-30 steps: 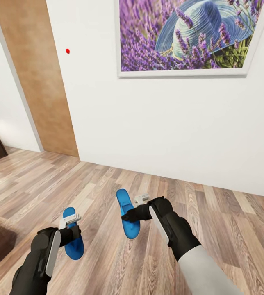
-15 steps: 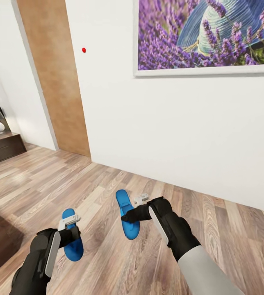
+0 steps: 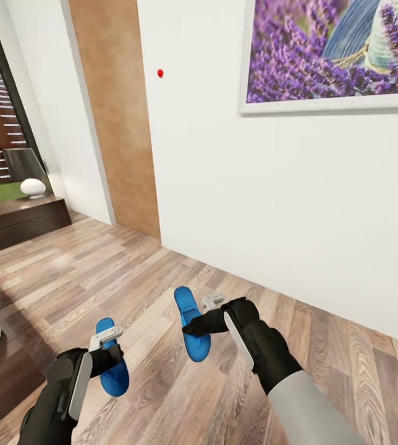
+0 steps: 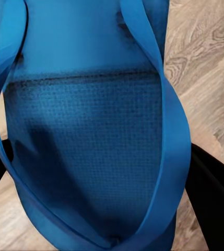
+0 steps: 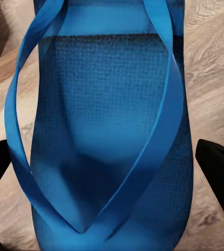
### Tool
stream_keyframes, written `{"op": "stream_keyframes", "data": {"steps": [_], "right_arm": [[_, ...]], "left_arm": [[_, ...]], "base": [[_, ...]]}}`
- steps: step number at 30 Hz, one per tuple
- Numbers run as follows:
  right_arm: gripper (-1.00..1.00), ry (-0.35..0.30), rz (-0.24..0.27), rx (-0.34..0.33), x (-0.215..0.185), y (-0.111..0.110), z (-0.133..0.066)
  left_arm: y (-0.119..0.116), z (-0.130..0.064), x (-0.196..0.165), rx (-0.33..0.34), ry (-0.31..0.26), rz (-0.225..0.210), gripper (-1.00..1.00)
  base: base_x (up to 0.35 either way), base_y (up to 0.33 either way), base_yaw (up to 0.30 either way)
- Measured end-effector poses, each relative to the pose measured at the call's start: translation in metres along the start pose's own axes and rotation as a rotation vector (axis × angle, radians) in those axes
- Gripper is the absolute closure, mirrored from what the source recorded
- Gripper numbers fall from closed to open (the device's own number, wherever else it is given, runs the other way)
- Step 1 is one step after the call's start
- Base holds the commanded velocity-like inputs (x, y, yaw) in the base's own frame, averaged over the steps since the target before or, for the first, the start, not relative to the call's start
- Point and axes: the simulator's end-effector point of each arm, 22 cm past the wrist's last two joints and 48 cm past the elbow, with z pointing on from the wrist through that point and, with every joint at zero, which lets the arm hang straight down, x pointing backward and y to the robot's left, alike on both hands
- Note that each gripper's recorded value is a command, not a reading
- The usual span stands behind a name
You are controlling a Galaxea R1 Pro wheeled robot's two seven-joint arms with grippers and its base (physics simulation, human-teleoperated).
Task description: In the bedroom, move the book from the bed onto either nightstand, and place the two sandals side by side next to the bed.
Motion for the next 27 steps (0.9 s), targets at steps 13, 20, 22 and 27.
{"op": "stream_keyframes", "data": {"steps": [13, 20, 22, 27], "right_arm": [[1.00, 0.007, -0.009, -0.004, 0.002, 0.003, 0.001], [1.00, 0.028, -0.072, -0.007, 0.007, 0.018, 0.006], [1.00, 0.029, -0.076, -0.007, 0.008, 0.019, 0.006], [1.00, 0.030, -0.083, -0.007, 0.008, 0.020, 0.006]], "left_arm": [[-0.001, 0.010, 0.010, 0.015, 0.009, -0.027, 1.00], [-0.001, 0.013, 0.016, 0.014, 0.022, -0.028, 1.00], [-0.001, 0.013, 0.016, 0.013, 0.022, -0.028, 1.00], [0.009, 0.014, 0.015, -0.028, 0.014, -0.029, 1.00]], "base": [[0.326, -0.109, 0.283], [0.326, -0.153, 0.283], [0.326, -0.156, 0.283], [0.325, -0.158, 0.283]]}}
